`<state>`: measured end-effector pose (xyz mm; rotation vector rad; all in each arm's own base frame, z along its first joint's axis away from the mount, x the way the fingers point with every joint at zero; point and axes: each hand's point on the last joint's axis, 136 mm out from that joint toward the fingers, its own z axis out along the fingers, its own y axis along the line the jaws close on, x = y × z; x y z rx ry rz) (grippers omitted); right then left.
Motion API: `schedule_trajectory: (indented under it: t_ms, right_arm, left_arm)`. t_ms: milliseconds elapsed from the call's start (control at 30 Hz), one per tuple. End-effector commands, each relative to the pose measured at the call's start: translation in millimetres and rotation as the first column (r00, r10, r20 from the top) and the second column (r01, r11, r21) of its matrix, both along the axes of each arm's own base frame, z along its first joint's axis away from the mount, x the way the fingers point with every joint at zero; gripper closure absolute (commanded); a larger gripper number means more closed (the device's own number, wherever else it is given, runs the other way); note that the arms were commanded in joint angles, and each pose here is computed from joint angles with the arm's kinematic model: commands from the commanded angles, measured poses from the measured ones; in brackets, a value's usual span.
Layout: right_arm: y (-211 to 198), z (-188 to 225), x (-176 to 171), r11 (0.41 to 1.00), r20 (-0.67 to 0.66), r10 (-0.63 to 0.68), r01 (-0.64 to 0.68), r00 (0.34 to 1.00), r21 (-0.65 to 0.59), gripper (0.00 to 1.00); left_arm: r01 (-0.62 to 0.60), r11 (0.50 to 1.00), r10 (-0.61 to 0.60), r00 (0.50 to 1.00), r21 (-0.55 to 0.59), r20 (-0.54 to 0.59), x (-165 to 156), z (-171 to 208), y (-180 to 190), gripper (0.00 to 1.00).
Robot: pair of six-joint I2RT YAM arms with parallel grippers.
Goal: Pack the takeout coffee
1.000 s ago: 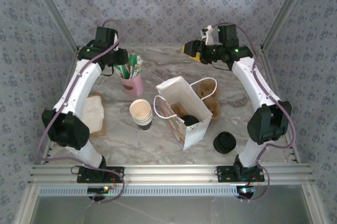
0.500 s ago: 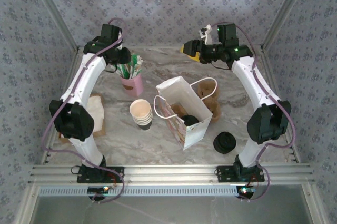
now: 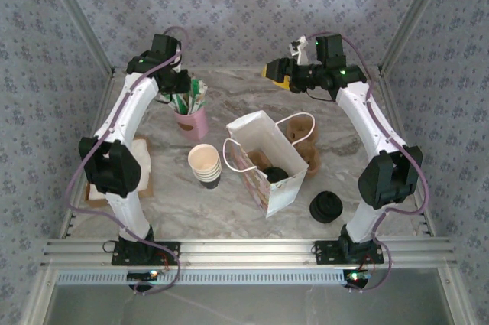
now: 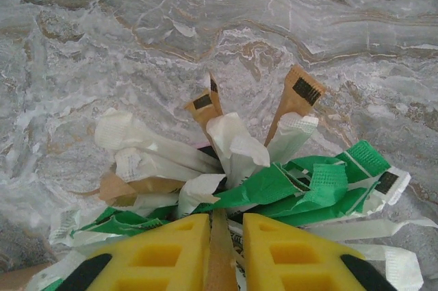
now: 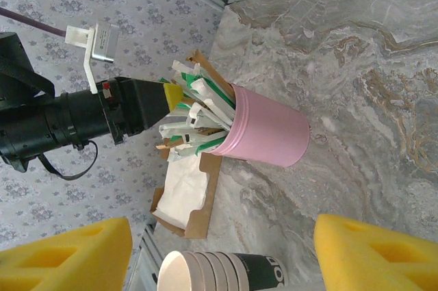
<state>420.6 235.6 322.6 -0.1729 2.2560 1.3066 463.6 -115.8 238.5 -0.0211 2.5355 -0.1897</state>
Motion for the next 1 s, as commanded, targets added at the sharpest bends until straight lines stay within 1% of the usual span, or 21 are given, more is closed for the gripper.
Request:
schedule_trajectory:
  t_ms: [0, 33, 267, 667, 967]
  right_arm:
    - [7.6, 1.0, -0.9, 0.999, 0.003, 0.041, -0.041, 0.999, 0.013, 0.27]
    - [7.6, 0.7, -0.8, 0.999, 0.001, 0.041, -0.041, 0.999, 0.013, 0.27]
    - [7.9, 0.7, -0.6, 0.999, 0.000, 0.042, -0.042, 0.999, 0.015, 0.27]
    - [13.1, -0.4, -3.3, 0.998, -0.004, 0.056, -0.056, 0.998, 0.013, 0.27]
    - [14.9, 8.4, -11.3, 0.998, 0.014, 0.064, -0.065, 0.998, 0.008, 0.27]
  left_arm:
    - [0.022, 1.000, -0.023, 1.000, 0.010, 0.005, -2.3, 8.9, -3.4, 0.83]
    - [0.021, 1.000, -0.021, 0.999, 0.012, 0.033, 0.2, 20.4, -3.9, 0.83]
    - [0.020, 0.999, -0.022, 0.999, 0.040, 0.047, -2.5, 29.8, -2.5, 0.94]
    - [0.036, 0.998, -0.039, 0.998, 0.051, 0.058, -7.4, 38.2, -3.1, 0.95]
    - [0.042, 0.998, -0.048, 0.992, 0.048, 0.117, -18.6, 76.3, 0.5, 0.95]
